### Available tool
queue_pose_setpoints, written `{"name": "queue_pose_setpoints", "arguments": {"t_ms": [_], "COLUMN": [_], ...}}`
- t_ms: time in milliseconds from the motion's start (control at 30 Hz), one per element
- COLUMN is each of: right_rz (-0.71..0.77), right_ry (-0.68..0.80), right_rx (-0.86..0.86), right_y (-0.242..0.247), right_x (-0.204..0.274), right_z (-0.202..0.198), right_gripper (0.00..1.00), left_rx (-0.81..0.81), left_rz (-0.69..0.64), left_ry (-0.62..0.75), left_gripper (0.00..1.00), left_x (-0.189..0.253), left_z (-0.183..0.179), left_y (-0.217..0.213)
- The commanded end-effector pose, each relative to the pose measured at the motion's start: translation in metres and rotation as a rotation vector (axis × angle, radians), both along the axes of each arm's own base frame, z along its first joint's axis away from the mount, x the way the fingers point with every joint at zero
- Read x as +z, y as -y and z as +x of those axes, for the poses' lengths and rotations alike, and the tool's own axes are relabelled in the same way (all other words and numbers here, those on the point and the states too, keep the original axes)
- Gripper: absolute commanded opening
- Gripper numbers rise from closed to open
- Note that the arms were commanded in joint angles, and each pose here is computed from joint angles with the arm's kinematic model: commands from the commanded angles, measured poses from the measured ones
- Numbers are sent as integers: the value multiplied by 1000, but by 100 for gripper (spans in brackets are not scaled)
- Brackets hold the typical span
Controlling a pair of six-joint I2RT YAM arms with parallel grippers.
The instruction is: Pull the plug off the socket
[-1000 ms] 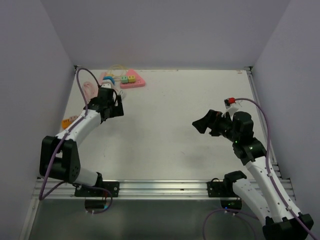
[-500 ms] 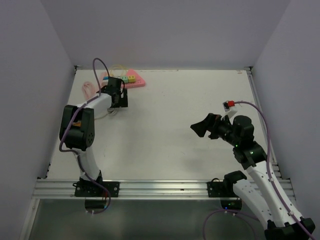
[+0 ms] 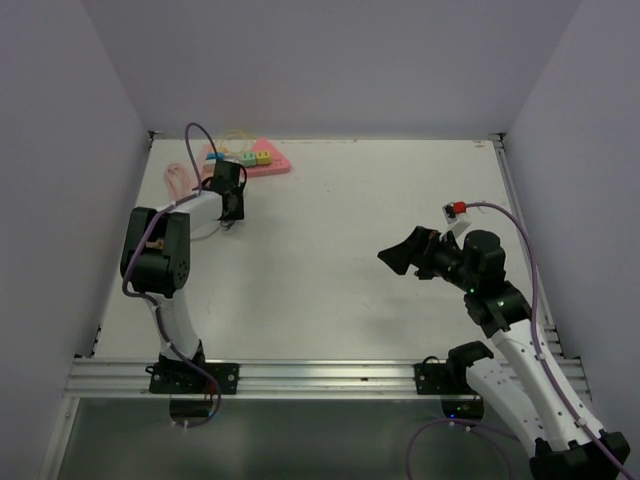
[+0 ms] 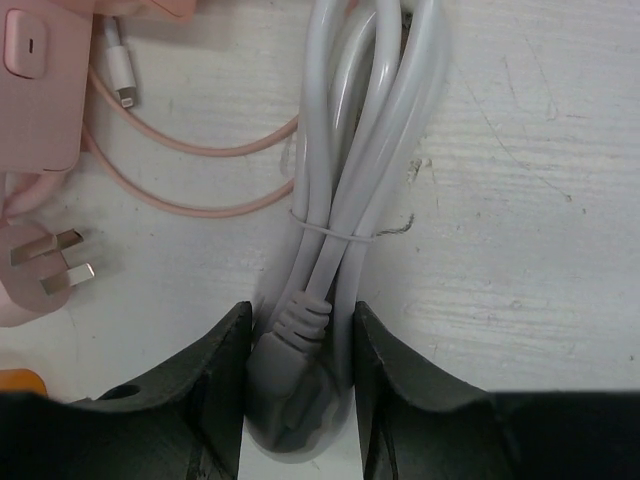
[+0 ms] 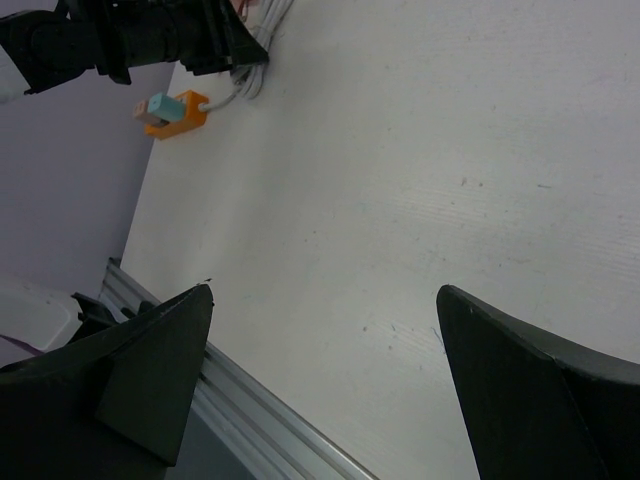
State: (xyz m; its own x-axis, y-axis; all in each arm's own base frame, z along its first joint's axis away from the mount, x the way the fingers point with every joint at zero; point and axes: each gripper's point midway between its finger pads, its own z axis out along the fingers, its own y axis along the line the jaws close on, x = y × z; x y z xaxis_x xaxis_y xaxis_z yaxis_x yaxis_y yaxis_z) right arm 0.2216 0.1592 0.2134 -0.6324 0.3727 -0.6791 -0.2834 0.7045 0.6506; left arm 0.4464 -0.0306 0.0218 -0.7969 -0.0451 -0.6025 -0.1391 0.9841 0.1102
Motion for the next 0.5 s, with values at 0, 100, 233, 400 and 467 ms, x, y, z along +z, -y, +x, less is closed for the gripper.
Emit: {"name": "queue_pose_setpoints", "arguments": {"t_ms": [0,100,233,400,467], "right_rz": [51,58,48,12,1], "right_ry": [18,21,25,43,60], "right_rx": [29,30,27,5,-8], "right_y": [-8,-8,-6,2,5], "right_x": [11,13,14,18,22], "right_z": [-2,-3,-6,-8,-8], "right_gripper": [99,99,99,99,99], "left_rx": [-10,-42,-105,-257,-293], "left_rz": [-59,-76,-119,-206,-239], "left_ry": [-19,-29,-26,-20,-15], "left_gripper": [3,0,0,0,0], "left_x": [3,5,12,23,27], "left_z": [-13,-23,-37,-62,-68], "left_y": [15,34,73,154,182]}}
